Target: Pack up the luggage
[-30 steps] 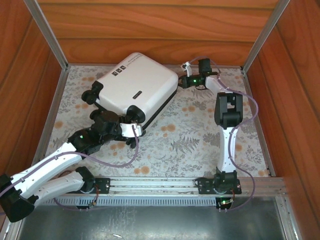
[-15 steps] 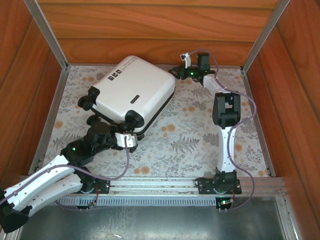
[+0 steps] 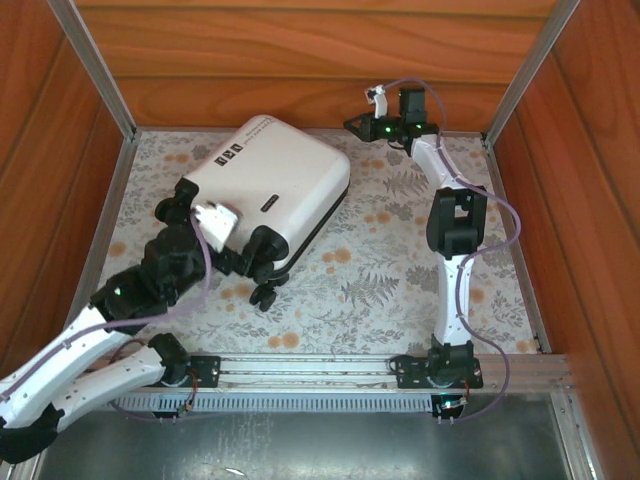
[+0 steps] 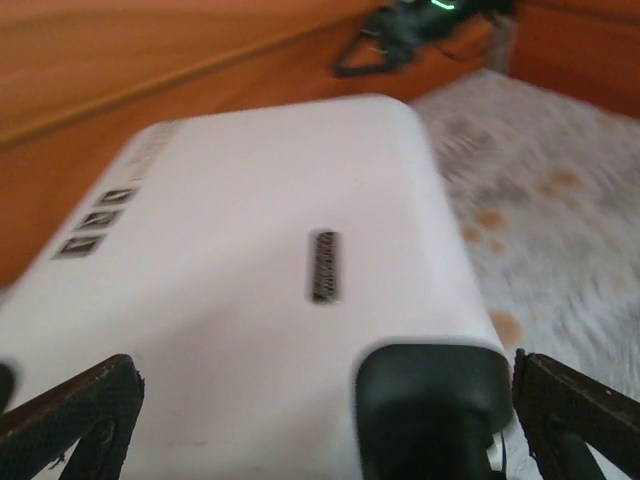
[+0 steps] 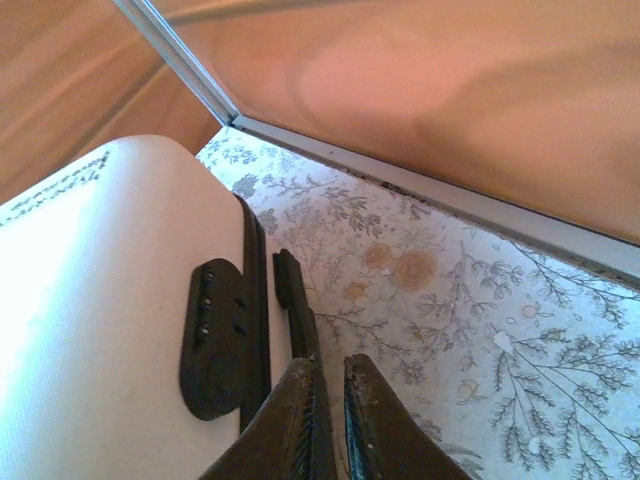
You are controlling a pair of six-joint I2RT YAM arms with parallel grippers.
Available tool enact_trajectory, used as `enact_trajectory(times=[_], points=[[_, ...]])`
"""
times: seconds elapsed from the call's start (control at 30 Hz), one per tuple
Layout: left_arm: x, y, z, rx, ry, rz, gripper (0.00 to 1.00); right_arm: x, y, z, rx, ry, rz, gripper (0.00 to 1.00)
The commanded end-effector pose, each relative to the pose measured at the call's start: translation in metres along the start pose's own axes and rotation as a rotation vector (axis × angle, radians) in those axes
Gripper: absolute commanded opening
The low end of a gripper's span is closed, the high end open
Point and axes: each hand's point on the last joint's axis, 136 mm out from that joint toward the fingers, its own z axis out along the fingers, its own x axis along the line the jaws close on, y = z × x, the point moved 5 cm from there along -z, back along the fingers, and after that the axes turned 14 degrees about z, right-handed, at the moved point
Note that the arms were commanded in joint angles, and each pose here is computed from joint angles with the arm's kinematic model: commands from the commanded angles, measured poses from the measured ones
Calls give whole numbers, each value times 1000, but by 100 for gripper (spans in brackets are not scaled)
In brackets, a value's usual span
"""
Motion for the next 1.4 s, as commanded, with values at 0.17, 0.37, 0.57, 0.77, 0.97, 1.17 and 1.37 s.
enact_trajectory(times=[0.17,0.37,0.57,0.77,0.97,1.17,1.37], points=[[64,-66,-38,461,646,-423,100,35,-17,12,128,69,-12,12],[57,-131,-12,802,560,-587,85,43,-31,17,187,94,1,10],[64,-152,41,790,421,-740,77,53,-60,22,297,96,4,6],[92,-139,115,825,280,-699,80,79,-97,6,366,152,20,0],[126,-96,197,762,184,-630,86,118,-145,-26,309,164,-45,0],[149,-55,273,656,54,-526,92,140,-197,-38,392,82,-3,1],[204,3,277,496,192,-396,100,180,-230,-39,408,44,-34,9]])
